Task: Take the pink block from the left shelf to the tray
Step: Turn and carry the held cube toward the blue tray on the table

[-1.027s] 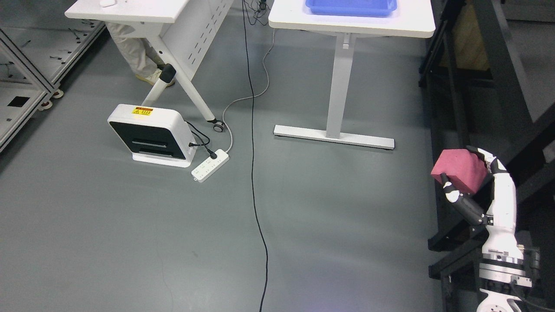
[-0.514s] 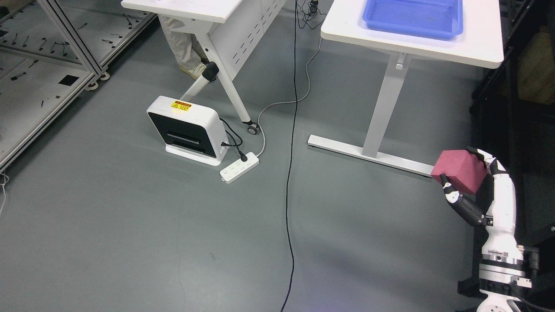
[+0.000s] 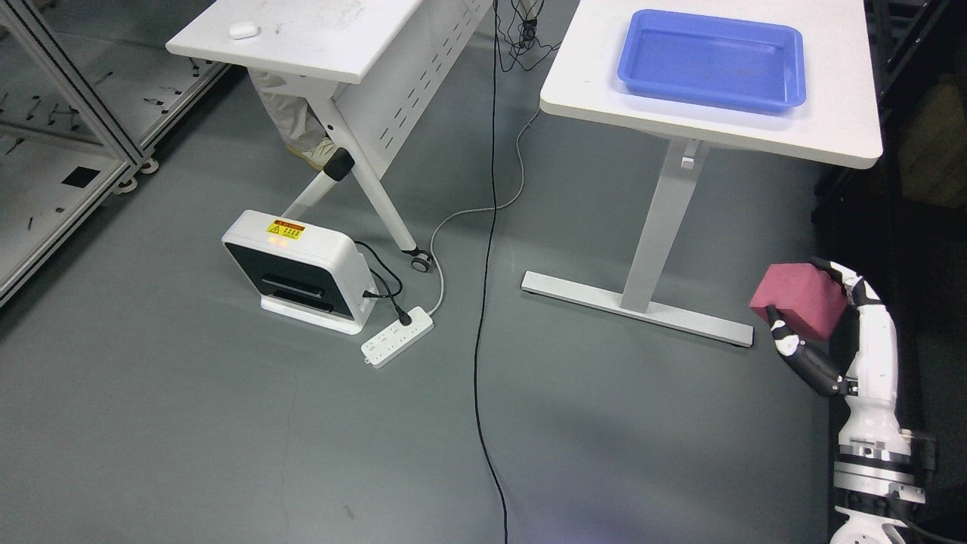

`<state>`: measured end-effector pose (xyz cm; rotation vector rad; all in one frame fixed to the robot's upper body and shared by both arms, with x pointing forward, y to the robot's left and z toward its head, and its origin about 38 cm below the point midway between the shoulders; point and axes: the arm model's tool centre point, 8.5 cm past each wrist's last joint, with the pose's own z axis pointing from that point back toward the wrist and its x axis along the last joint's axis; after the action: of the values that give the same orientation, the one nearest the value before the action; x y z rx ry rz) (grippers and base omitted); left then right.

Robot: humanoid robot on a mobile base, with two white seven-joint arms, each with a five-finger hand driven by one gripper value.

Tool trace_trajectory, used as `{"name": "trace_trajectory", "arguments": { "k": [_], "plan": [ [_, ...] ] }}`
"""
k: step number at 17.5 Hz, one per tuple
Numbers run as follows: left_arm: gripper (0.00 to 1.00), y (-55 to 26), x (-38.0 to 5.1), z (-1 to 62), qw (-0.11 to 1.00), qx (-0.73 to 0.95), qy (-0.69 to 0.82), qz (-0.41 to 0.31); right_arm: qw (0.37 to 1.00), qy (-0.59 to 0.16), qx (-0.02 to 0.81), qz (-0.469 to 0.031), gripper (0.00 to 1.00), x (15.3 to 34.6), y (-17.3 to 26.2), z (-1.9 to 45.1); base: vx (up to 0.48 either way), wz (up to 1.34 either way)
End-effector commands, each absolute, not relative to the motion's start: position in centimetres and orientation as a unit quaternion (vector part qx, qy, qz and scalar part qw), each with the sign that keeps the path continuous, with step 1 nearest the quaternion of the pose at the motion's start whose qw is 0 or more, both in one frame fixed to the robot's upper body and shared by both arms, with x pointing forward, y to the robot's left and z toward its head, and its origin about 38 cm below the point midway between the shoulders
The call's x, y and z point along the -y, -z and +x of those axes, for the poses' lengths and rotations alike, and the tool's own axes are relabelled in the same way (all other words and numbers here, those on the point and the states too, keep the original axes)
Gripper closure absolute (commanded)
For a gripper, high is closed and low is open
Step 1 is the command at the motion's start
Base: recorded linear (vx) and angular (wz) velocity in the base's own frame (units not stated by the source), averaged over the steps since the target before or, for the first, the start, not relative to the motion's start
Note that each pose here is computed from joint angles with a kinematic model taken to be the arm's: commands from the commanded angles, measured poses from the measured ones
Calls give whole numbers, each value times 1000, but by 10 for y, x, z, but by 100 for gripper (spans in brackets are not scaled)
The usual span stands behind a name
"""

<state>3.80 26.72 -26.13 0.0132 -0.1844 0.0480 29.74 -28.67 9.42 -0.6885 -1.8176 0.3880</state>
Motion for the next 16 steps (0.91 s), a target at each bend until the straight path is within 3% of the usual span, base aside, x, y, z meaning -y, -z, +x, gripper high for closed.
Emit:
{"name": "trace_trajectory", "arguments": {
  "k": [1, 16],
  "plan": [
    [0, 260, -278, 34, 996, 89, -22, 15, 545, -172, 766, -292, 95, 289, -95, 297, 314, -139],
    [0, 260, -278, 34, 996, 89, -22, 15, 544, -179, 769, -285, 95, 285, -94, 296, 311, -26]
  ]
}}
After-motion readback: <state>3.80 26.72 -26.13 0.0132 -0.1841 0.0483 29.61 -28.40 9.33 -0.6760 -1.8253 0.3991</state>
